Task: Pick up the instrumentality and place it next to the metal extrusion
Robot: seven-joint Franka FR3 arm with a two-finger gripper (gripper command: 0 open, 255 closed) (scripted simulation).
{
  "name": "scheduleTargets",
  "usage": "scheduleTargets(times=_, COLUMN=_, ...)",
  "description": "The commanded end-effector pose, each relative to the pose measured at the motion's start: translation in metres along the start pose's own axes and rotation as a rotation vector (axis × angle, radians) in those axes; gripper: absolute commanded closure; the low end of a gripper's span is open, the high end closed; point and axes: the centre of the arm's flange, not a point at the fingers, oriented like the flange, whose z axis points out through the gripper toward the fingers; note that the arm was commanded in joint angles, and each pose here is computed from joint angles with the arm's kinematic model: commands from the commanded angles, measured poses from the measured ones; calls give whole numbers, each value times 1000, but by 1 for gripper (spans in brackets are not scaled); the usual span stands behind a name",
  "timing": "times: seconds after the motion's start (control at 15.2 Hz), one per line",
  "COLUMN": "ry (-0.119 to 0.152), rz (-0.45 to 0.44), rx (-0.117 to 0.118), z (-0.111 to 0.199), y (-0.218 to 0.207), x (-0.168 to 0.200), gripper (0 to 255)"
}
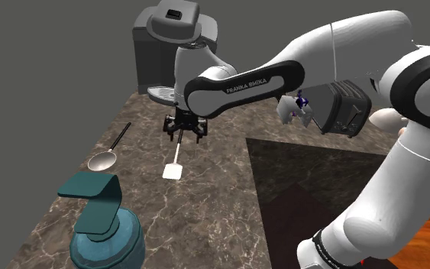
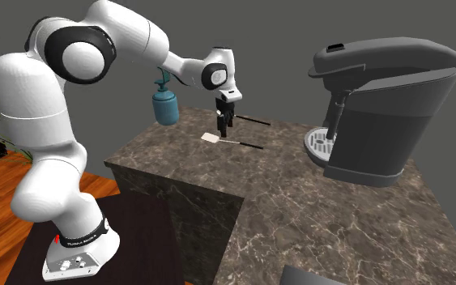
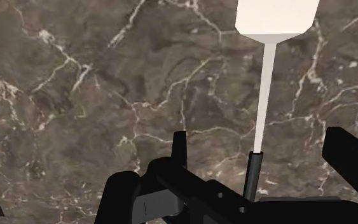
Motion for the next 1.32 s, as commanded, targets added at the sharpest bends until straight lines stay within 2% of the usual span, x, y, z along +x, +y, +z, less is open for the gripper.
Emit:
scheduleTargets(times=0.0, ry=7, rz=41, rx=-4, z=17, y=-25, x=11, gripper=0)
scheduleTargets(times=0.53, ry=7, rz=45, rx=-5, z=58, y=-27, x=13, gripper=0)
scheduleTargets(times=1.06, ry=7, rz=45, rx=-5, z=58, y=-27, x=13, gripper=0)
scheduleTargets(times=1.12, ry=7, rz=45, rx=-5, z=58, y=-27, x=13, gripper=255)
scheduleTargets(times=1.25, ry=7, rz=45, rx=-5, z=58, y=-27, x=13, gripper=255)
